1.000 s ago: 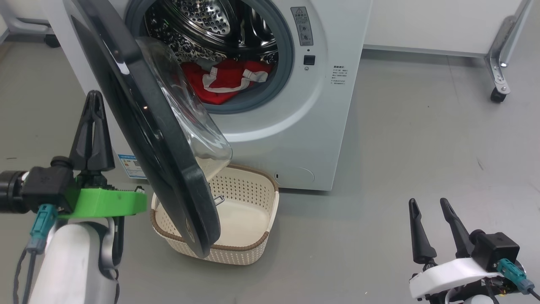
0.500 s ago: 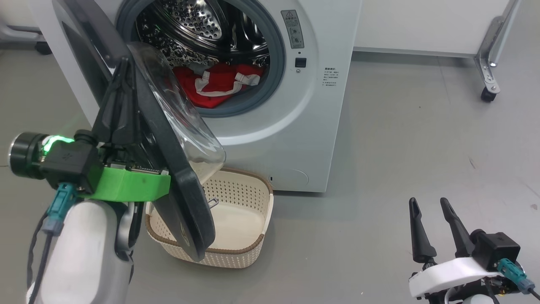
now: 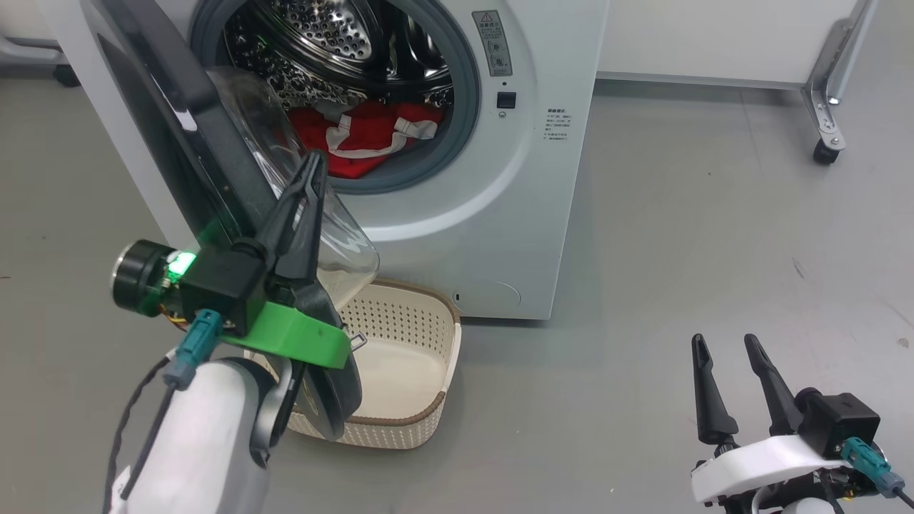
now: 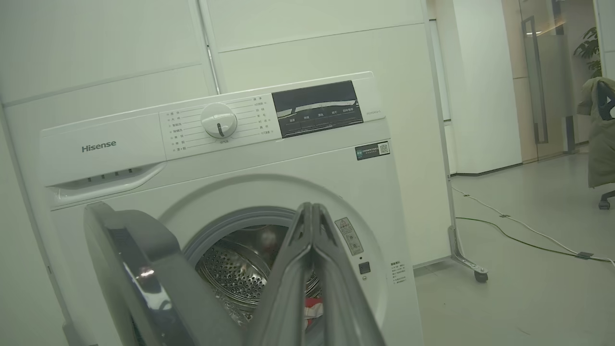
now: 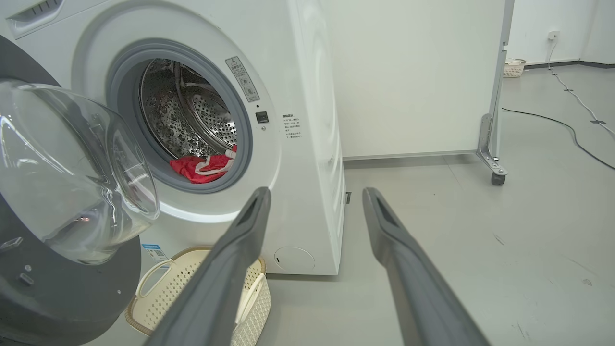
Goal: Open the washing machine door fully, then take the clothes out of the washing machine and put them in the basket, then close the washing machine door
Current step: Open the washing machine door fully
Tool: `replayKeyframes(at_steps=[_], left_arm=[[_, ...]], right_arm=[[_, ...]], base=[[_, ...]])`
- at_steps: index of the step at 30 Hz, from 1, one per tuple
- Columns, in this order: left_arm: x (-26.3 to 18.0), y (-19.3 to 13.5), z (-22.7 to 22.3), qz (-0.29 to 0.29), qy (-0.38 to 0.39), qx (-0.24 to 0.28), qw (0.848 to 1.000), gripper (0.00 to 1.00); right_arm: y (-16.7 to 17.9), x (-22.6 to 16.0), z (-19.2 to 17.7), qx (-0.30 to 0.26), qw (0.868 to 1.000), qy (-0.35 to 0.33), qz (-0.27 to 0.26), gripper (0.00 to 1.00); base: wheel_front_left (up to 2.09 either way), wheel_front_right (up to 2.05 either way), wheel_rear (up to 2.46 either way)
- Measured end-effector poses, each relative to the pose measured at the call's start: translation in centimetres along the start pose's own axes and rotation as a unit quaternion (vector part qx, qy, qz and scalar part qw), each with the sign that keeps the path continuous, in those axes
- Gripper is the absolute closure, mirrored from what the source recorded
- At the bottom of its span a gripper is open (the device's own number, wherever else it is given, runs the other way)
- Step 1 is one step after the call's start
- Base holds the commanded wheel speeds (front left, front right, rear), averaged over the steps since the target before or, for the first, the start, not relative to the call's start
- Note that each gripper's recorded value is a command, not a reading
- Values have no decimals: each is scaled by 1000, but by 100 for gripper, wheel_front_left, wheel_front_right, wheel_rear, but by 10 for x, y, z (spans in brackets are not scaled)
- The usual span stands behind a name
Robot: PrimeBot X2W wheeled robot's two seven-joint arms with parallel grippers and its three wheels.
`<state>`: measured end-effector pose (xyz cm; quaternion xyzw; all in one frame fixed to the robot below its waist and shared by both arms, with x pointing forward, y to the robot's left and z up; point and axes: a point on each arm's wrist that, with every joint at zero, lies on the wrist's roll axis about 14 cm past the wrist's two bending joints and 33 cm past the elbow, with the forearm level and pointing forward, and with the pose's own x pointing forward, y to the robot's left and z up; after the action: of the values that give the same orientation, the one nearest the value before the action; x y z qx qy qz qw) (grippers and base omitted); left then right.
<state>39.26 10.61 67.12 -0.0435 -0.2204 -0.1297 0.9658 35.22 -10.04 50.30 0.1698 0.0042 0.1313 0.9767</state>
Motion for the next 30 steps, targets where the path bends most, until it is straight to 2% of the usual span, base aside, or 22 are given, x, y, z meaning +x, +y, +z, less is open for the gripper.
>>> replayKeyframes(at_steps=[11,30], left_arm=[[-28,-30,-61,-31,110,-42,993,100],[-67,-41,-127,-23,237,-93,967,100]], right_arm=[[-2,0,-2,4,1000,2,-5,0],[-4,-1,-4,13,1000,-1,-12,0]], base=[[0,0,0],[0,0,0]])
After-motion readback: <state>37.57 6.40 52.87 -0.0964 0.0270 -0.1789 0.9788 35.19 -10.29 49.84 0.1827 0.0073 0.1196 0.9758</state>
